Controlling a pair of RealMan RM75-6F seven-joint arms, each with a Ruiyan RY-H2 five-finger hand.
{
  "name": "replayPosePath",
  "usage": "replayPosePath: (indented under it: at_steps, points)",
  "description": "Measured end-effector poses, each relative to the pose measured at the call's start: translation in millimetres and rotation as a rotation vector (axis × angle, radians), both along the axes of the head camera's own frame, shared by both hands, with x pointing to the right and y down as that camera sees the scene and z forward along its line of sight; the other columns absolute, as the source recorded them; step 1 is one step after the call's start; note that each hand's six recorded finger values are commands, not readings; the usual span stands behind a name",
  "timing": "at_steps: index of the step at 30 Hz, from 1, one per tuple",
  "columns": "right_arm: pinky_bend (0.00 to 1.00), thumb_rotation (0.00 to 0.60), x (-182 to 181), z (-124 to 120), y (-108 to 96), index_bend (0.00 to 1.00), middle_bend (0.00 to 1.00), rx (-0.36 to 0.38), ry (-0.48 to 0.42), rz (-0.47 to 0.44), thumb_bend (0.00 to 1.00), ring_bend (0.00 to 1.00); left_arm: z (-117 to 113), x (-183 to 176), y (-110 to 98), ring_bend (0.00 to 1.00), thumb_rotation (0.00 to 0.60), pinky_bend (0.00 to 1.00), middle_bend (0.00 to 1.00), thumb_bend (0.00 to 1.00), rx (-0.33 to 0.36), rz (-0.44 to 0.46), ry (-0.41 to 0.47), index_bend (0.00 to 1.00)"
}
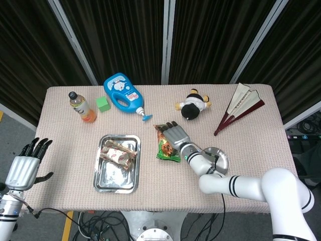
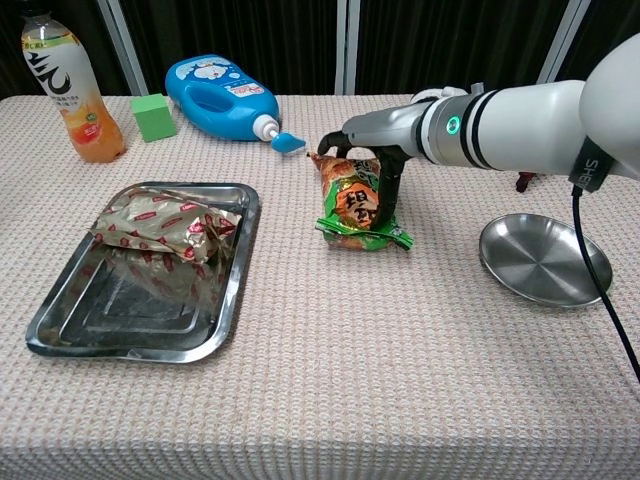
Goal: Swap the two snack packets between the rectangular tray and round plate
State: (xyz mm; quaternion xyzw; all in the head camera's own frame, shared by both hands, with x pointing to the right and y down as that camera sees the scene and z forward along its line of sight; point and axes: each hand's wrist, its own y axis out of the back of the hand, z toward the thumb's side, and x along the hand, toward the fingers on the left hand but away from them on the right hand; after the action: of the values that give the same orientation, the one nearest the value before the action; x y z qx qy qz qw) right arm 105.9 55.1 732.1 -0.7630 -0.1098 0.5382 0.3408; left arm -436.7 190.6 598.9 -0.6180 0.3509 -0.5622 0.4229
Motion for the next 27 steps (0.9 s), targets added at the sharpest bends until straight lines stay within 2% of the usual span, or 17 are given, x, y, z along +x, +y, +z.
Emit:
replayPosePath:
  at_steps: [8,11,15,21,27]
  points:
    - [0.44,0.600,2,2,-1,0.28,0.48,0.025,-0.010,0.017,0.08,0.39,1,-2,0,0.04,0.600,0.19,0.08,0.01,-0.004,-0.006,0.001,0.10]
    - [0.50,0.600,4,-2,-4,0.33,0.53,0.050,-0.026,0.030,0.11,0.45,1,-1,0,0.04,0.600,0.19,0.08,0.01,-0.001,-0.006,0.003,0.10]
    - [0.53,0.600,7,-9,-6,0.35,0.55,0.080,-0.055,0.042,0.12,0.47,0,-2,-1,0.04,0.600,0.19,0.08,0.01,0.004,-0.011,0.004,0.10]
    - [0.53,0.600,20,-33,-9,0.35,0.56,0.118,-0.106,0.062,0.12,0.47,-3,-4,-1,0.04,0.600,0.19,0.08,0.01,0.009,-0.012,-0.003,0.10]
    - [0.53,0.600,64,-67,-11,0.35,0.56,0.180,-0.122,0.093,0.12,0.47,-1,-2,0,0.04,0.600,0.19,0.08,0.01,0.007,-0.009,0.000,0.10]
